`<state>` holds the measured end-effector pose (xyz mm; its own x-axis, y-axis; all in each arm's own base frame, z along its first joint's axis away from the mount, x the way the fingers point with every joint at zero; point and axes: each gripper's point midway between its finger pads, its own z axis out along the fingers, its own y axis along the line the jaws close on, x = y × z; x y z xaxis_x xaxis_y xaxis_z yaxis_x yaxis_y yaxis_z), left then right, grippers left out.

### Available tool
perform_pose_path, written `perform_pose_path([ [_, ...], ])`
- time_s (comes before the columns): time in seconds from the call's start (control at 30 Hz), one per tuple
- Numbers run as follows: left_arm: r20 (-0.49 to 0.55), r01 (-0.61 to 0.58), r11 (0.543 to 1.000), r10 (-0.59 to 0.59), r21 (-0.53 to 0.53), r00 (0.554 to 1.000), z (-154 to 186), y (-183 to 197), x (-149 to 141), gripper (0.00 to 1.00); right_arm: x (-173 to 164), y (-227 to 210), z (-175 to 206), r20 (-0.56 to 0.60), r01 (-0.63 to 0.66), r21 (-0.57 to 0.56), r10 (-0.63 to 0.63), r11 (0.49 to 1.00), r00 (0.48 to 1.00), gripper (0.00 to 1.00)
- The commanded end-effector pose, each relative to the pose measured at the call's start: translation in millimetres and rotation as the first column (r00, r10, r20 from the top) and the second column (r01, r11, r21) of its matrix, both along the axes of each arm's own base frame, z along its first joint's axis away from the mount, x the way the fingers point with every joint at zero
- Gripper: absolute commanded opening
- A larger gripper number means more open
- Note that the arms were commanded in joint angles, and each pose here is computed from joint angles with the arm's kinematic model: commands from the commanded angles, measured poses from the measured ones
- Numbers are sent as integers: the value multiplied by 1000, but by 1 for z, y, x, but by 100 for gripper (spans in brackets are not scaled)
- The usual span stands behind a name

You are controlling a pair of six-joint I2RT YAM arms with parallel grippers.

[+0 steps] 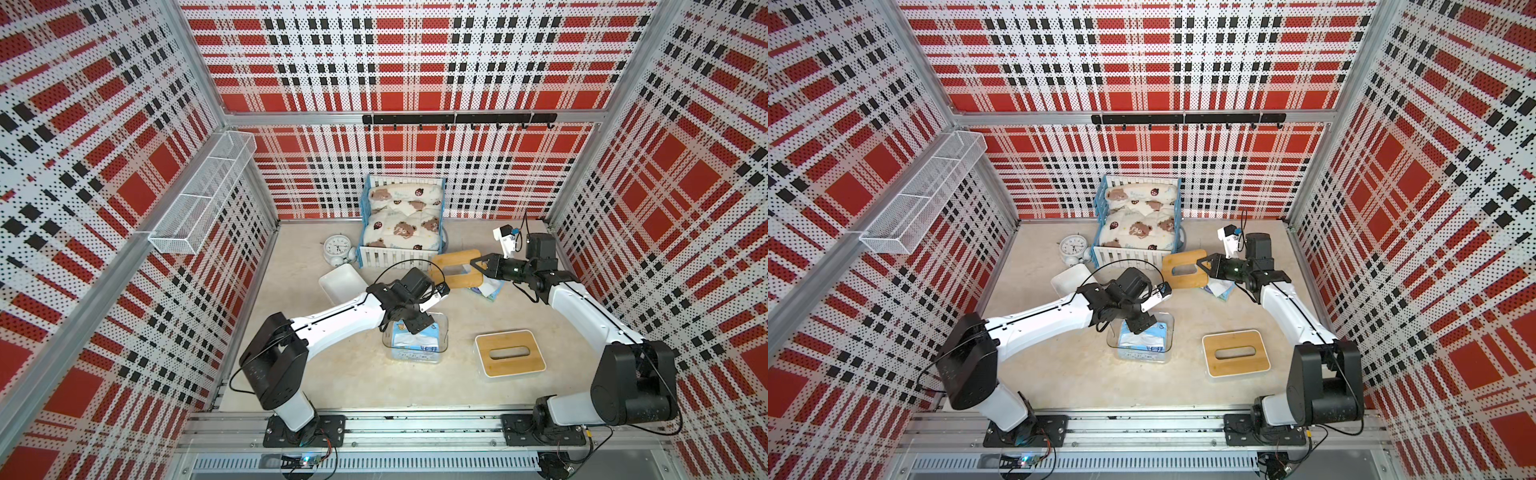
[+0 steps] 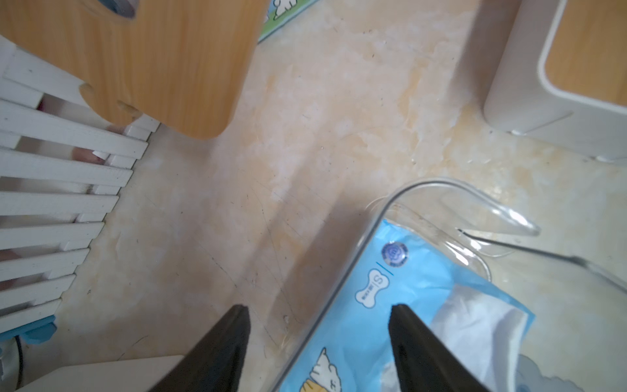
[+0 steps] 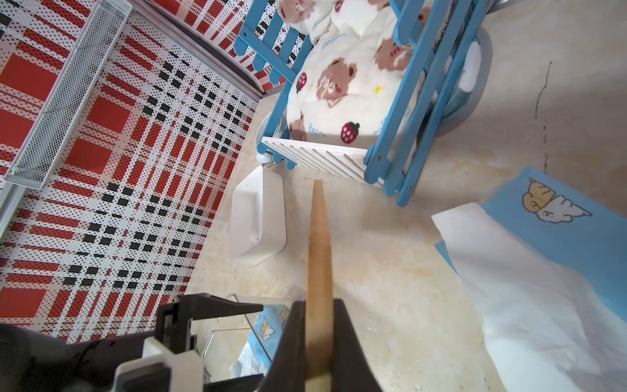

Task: Put the tissue paper into the tissue box
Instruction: Adjust the tissue box at the center of the board.

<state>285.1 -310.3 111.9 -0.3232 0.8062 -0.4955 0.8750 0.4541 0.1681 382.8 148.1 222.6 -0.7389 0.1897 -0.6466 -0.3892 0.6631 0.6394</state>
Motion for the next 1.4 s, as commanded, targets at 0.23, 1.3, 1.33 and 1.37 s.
perform_pose_path([
  [0.23, -2, -65, 997, 65, -30, 998, 5, 9, 53, 60, -12, -10, 3, 32, 32, -67, -30, 997, 999, 0],
  [1.3, -39, -207, 970, 204, -129, 978, 6, 40, 65, 51, -23, -17, 38, 47, 69, -3, -69, 998, 997, 0],
  [1.33, -52, -187, 974, 182, -125, 982, 3, 36, 65, 49, -24, -17, 37, 47, 69, -6, -68, 998, 997, 0],
  [1.37, -61, -169, 979, 163, -117, 985, -1, 32, 64, 47, -25, -18, 36, 46, 67, -8, -67, 998, 997, 0],
])
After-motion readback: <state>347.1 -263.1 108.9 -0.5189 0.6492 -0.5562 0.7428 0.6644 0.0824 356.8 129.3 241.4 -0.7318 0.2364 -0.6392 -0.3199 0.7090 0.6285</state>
